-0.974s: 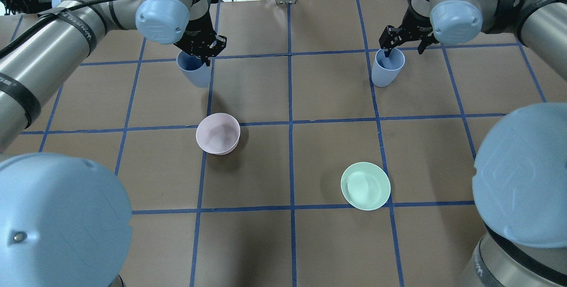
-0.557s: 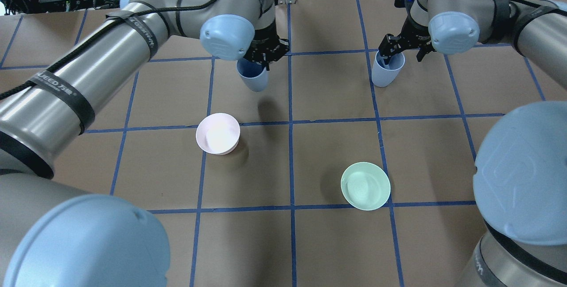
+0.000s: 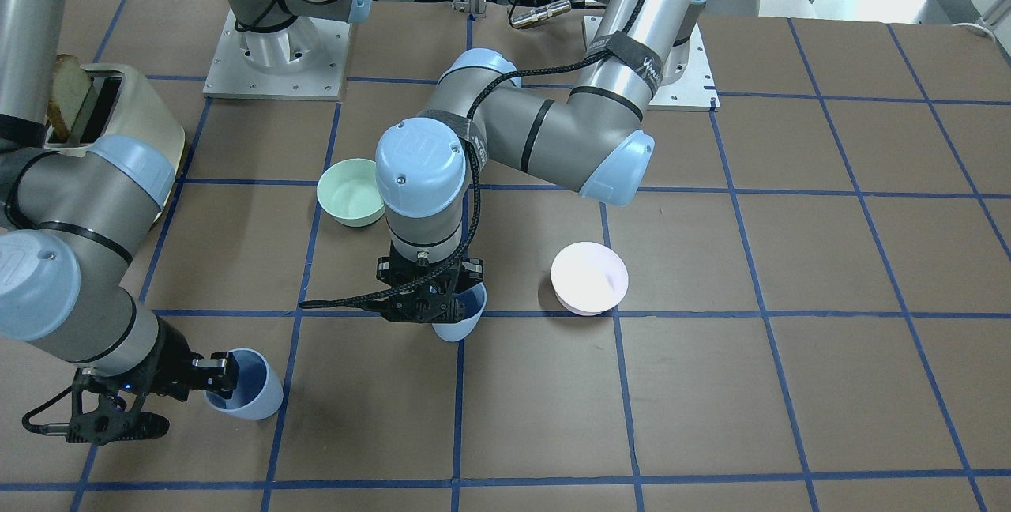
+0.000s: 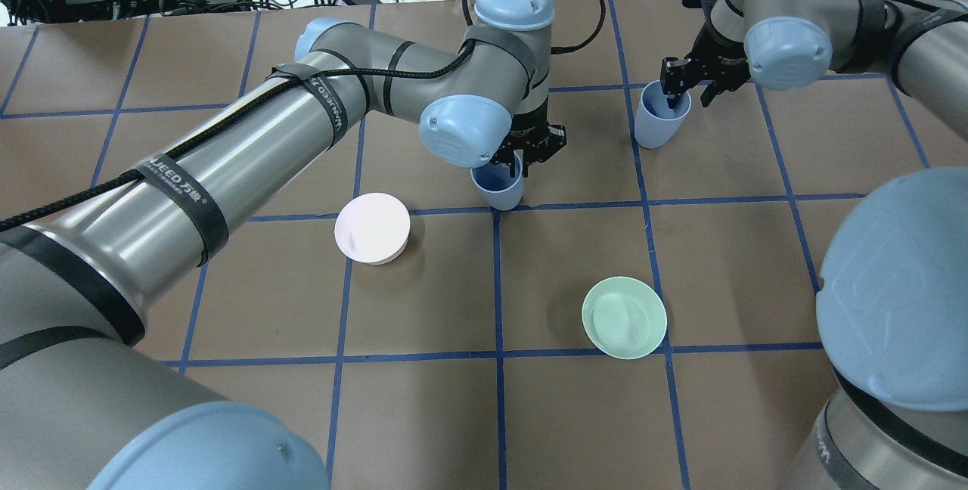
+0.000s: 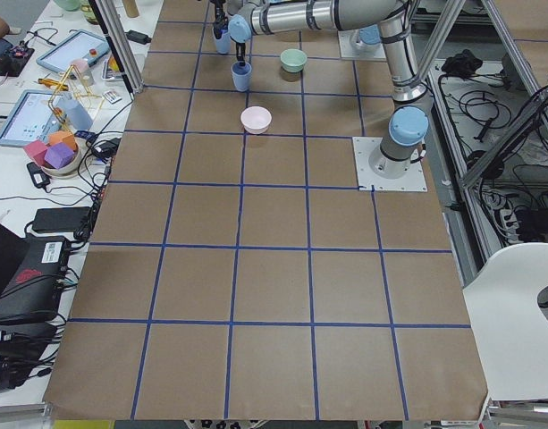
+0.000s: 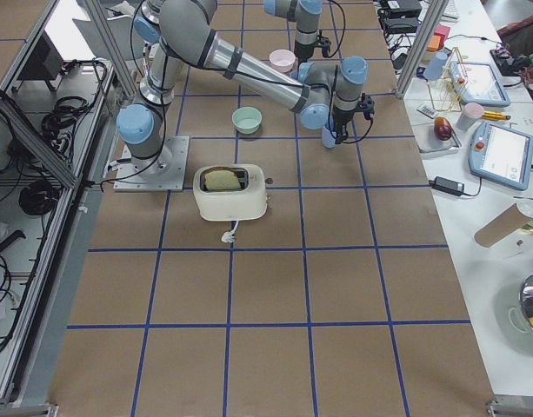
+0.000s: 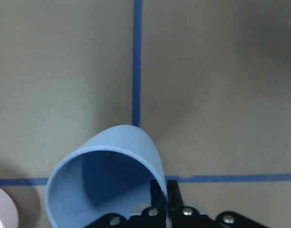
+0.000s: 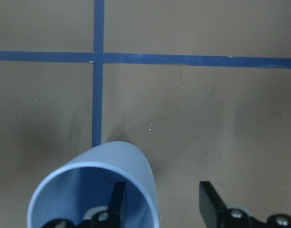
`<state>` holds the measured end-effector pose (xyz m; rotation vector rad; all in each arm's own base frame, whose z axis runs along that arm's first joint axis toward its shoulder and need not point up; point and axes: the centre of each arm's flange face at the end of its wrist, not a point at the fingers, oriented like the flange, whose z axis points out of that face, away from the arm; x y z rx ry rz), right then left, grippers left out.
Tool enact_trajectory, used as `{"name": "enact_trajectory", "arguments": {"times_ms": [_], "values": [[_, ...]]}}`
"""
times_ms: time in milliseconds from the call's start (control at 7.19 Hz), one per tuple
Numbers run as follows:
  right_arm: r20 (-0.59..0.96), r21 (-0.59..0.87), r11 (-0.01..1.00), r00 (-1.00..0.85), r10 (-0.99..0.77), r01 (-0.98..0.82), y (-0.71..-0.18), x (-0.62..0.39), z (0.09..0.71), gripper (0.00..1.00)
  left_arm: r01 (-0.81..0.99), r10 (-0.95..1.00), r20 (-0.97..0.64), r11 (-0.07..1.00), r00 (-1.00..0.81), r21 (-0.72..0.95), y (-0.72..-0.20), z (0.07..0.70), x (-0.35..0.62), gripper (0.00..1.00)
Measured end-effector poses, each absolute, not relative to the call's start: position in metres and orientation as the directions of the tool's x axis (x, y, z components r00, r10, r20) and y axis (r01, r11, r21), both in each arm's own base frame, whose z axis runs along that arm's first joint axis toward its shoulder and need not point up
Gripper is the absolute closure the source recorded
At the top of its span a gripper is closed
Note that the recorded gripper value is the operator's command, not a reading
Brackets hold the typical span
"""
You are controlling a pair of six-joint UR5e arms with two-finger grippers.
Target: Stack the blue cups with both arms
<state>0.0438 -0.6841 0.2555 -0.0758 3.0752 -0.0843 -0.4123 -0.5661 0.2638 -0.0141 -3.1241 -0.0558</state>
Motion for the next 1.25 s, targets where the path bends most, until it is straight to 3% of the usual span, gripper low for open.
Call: {"name": "enact_trajectory", "arguments": {"times_ms": [139,278,696,974,1252], "values": [[-0.064,-0.055,0.997,-0.997,-0.051,-0.047,-0.684,0.044,0.256,0.88,0.009,0.008,0.016,0.999,-1.000,0.044,-0.564,0.259,-0.413,0.00],[-0.064,-0.057,0.997,-0.997,-0.052,-0.048,-0.684,0.044,0.258,1.00,0.008,0.007,0.023,0.999,-1.000,0.032,-0.564,0.268,-0.411,0.00],[-0.064,-0.072,0.996,-0.996,-0.055,-0.050,-0.685,0.046,0.268,1.00,-0.041,-0.041,0.042,0.999,-0.998,-0.002,-0.566,0.366,-0.377,0.00],[-0.057,-0.102,0.993,-0.996,-0.064,-0.058,-0.679,0.064,0.305,1.00,-0.064,-0.064,0.013,0.997,-0.998,0.044,-0.530,0.448,-0.344,0.00],[-0.063,-0.108,0.994,-0.997,-0.043,-0.036,-0.657,0.116,0.359,1.00,-0.066,-0.064,-0.023,0.993,-0.998,0.097,-0.486,0.487,-0.306,0.00]]}}
